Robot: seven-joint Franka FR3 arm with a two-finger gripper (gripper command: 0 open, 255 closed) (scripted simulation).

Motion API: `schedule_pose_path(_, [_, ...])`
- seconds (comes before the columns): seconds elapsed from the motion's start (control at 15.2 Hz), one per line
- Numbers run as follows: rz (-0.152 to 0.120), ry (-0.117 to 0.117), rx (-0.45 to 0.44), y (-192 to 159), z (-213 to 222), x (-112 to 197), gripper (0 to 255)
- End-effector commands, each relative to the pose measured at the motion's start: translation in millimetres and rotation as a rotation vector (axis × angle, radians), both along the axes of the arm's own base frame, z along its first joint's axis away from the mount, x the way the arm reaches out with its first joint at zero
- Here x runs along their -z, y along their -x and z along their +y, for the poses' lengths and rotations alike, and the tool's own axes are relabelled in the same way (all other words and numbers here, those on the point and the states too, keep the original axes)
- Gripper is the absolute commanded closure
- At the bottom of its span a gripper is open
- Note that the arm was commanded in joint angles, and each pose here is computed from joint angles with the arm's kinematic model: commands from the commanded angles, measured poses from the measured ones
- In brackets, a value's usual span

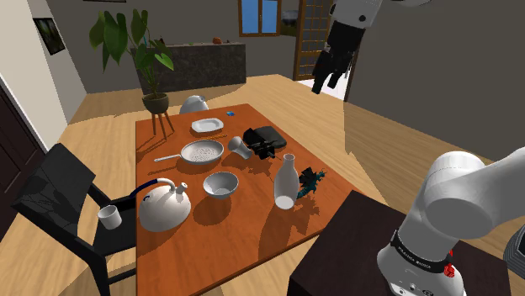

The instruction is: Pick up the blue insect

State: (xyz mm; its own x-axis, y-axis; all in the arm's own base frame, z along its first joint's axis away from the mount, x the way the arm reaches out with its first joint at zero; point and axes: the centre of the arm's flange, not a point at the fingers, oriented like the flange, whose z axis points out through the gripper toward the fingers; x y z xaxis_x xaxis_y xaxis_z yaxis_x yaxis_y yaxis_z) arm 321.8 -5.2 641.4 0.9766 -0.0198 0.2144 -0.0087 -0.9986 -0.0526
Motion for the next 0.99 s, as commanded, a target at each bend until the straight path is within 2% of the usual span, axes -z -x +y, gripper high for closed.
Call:
schedule_pose_path(0.0, [0.0, 0.0, 0.0, 0.0, 0.0, 0.0, 0])
schedule_pose_path(0.92, [0.156, 0.065, -0.356, -48.3, -65.2, 166.8, 0])
